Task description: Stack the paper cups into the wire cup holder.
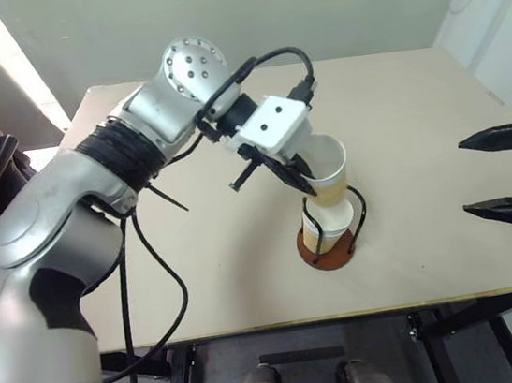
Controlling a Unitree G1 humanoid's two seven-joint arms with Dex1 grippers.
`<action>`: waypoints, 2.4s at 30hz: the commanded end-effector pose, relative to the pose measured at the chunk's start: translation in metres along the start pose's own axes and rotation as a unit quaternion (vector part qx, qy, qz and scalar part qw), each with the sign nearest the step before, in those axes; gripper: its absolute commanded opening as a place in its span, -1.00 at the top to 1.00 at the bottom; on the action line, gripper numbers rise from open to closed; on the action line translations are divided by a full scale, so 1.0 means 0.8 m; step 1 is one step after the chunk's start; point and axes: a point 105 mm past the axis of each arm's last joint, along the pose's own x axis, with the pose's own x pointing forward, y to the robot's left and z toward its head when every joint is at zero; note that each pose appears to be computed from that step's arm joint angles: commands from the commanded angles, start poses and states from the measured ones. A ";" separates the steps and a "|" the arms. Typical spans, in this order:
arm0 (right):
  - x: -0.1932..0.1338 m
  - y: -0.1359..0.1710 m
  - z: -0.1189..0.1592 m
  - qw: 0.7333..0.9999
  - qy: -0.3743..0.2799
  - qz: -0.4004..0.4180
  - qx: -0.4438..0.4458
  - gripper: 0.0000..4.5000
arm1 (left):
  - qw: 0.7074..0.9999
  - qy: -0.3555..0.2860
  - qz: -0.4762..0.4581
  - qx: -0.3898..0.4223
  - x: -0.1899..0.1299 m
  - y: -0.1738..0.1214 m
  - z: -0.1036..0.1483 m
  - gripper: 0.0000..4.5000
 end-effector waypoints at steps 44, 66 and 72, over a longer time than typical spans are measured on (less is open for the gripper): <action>0.017 -0.036 -0.019 1.000 0.023 -0.009 -0.011 -1.00 | 0.951 -0.070 0.192 -0.234 -0.107 -0.059 -0.056 -0.21; 0.011 -0.084 -0.034 1.000 -0.008 0.009 0.017 -1.00 | 0.759 0.006 0.433 -0.485 -0.214 -0.277 -0.064 -0.21; 0.016 -0.086 -0.036 1.000 -0.011 0.012 0.019 -1.00 | 0.761 -0.004 0.429 -0.486 -0.201 -0.268 -0.073 -0.21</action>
